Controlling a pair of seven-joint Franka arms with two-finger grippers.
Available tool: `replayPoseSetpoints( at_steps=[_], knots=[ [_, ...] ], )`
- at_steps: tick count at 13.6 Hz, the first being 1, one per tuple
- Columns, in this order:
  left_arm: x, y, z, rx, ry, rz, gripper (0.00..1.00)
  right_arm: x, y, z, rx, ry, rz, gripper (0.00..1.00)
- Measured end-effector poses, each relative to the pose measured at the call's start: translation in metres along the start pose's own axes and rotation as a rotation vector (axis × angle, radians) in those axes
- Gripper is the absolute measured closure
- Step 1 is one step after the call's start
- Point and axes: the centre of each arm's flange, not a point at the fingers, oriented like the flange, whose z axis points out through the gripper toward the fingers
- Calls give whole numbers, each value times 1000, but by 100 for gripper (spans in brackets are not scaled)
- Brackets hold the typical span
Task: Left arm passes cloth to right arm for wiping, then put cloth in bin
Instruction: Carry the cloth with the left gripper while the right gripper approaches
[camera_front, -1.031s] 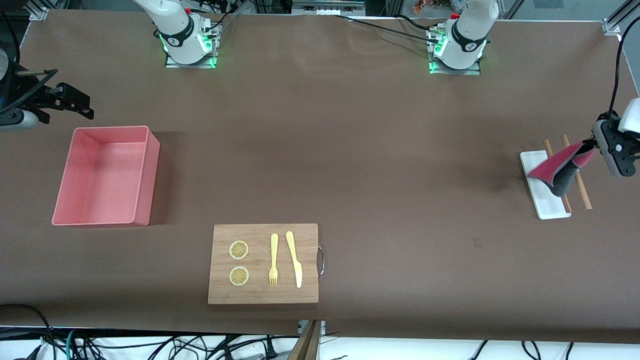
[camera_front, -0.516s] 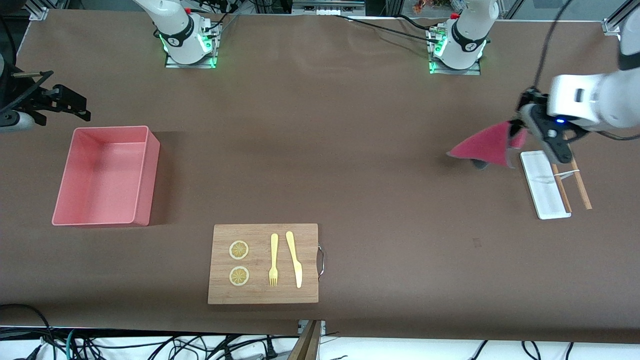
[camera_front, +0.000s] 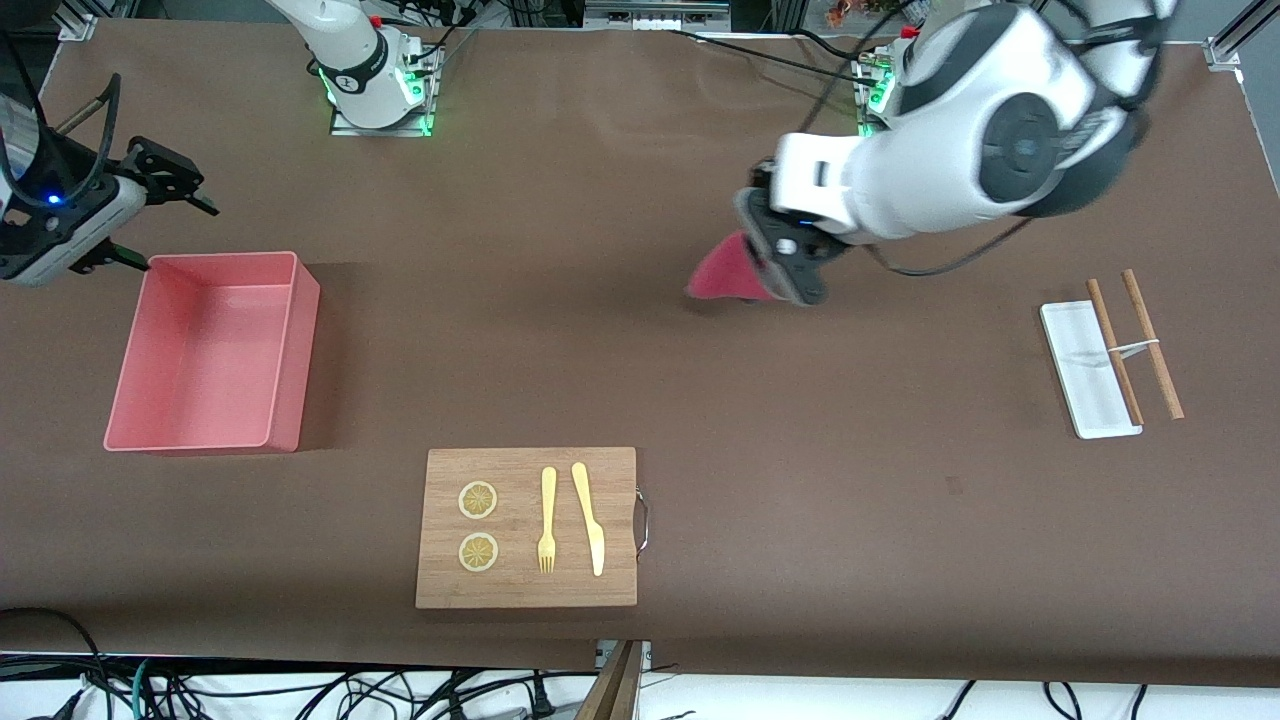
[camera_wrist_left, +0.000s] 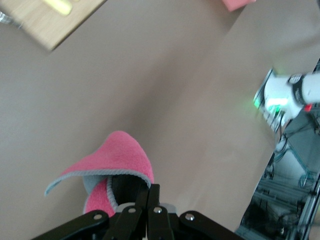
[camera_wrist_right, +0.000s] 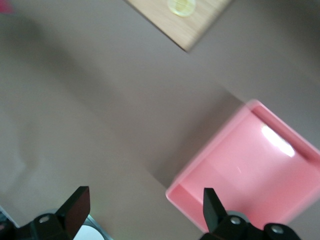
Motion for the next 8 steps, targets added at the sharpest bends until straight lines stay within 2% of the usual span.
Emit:
replayPoseSetpoints(
  at_steps=[2,4,6,8],
  knots=[
    [27,37,25,-59,101,-64,98,17,7,28,106,47,-155,0],
    [47,71,41,-134,201,-167,98,37,19,67,221,119,-275,0],
    [61,104,55,-197,280,-289,98,55,36,105,294,213,-389,0],
    [72,135,77,-241,333,-383,98,68,50,136,347,331,-498,0]
  ],
)
